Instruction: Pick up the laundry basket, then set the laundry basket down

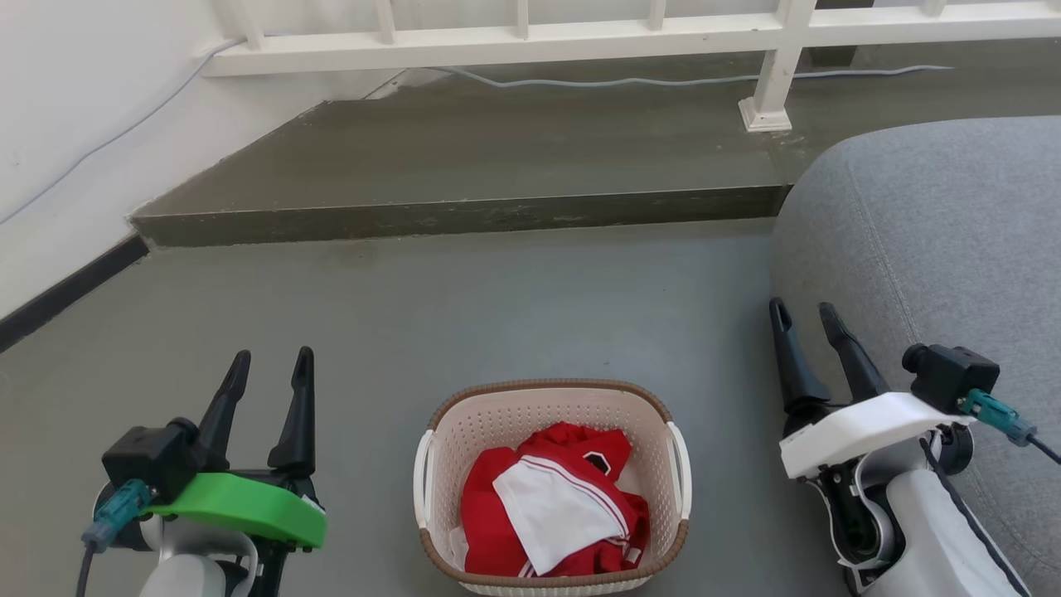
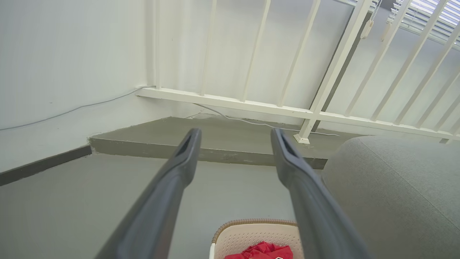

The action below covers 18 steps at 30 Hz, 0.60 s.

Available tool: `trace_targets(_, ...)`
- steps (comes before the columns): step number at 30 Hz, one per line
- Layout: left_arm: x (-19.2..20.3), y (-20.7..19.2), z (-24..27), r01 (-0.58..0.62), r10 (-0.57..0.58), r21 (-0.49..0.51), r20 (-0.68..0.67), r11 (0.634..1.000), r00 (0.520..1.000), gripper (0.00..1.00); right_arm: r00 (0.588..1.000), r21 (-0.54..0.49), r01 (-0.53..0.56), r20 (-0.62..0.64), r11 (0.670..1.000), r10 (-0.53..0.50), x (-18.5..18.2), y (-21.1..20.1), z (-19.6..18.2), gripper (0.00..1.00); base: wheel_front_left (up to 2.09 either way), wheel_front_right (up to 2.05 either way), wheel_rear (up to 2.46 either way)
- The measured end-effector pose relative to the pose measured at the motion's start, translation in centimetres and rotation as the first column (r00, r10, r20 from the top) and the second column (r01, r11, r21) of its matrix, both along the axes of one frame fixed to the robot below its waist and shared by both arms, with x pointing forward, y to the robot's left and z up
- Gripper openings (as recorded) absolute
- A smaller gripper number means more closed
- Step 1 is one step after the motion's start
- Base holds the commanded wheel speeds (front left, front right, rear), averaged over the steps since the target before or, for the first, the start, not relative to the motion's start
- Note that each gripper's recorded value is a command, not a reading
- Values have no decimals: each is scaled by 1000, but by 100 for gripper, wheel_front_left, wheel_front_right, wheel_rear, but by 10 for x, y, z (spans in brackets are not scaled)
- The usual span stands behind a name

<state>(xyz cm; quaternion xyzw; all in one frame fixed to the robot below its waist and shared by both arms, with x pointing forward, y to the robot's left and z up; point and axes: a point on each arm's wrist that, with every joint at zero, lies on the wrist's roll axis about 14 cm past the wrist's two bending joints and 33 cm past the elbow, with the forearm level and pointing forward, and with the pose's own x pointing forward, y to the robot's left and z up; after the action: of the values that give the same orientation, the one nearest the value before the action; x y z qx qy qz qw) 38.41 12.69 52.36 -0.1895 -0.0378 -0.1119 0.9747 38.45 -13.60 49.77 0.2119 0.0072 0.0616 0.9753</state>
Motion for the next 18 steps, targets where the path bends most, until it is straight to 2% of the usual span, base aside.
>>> trace_targets(12, 0, -12, 11, 20, -29, 113, 80, 993, 996, 100, 997, -148, -16, 68, 989, 26, 2, 8, 9, 100, 0, 0, 0)
trace_targets(18, 0, -14, 10, 22, -31, 113, 78, 993, 996, 100, 997, -155, -9, 70, 988, 21, 2, 7, 9, 100, 0, 0, 0)
